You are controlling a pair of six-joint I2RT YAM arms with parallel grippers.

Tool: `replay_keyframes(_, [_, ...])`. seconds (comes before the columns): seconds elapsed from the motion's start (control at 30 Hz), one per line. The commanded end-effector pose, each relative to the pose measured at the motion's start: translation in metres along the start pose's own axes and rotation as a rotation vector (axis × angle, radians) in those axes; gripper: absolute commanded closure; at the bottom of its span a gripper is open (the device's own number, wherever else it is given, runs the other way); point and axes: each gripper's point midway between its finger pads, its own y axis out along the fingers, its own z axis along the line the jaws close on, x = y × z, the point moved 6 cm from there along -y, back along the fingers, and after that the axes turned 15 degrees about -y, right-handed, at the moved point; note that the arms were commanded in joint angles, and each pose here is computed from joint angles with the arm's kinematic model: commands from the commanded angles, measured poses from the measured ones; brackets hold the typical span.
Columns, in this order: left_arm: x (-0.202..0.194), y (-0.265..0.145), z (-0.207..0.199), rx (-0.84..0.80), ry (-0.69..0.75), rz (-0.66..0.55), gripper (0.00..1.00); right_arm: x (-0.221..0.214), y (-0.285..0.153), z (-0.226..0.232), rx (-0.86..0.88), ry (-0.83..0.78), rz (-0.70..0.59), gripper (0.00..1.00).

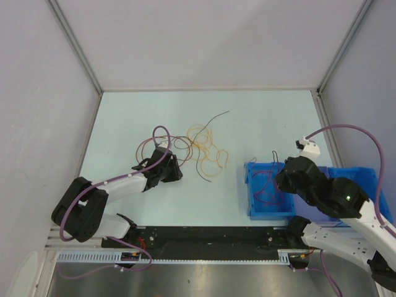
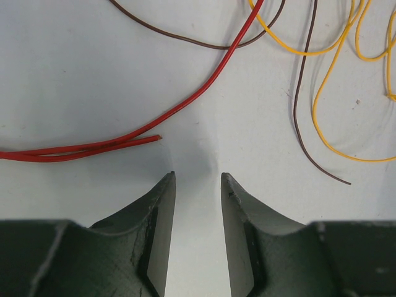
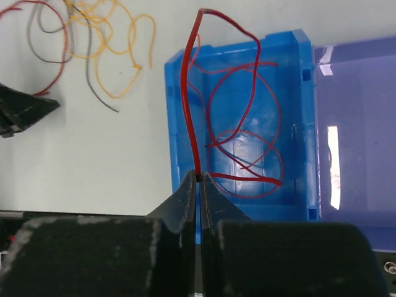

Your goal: Untangle the cables

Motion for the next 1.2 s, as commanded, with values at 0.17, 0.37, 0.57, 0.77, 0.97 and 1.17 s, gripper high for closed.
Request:
replay_keyframes(0.17, [0.011, -0.003, -0.008, -0.035, 0.003, -0.051, 0.60, -0.030, 0.047, 0.014, -0.100, 0.106, 0.105, 1.00])
replay_keyframes(0.37, [0.010, -0.004, -0.007, -0.040, 0.004, -0.054, 0.61, -0.053, 0.086, 0.026, -0.085, 0.092, 0.194, 1.00])
replay_keyframes(0.57, [0.010, -0.005, -0.007, -0.042, 0.006, -0.054, 0.60, -0.070, 0.118, 0.014, -0.118, 0.101, 0.266, 1.00])
replay_keyframes(0.77, [0.009, -0.006, -0.006, -0.045, 0.006, -0.054, 0.61, -0.083, 0.132, 0.015, -0.063, 0.112, 0.342, 1.00])
replay_keyframes(0.97, [0.008, -0.006, -0.005, -0.045, 0.006, -0.054, 0.61, -0.089, 0.130, 0.016, -0.037, 0.113, 0.375, 1.00])
replay_keyframes(1.17, [0.012, -0.009, -0.008, -0.071, 0.003, -0.082, 0.60, -0.066, 0.114, 0.021, 0.053, 0.120, 0.291, 0.50])
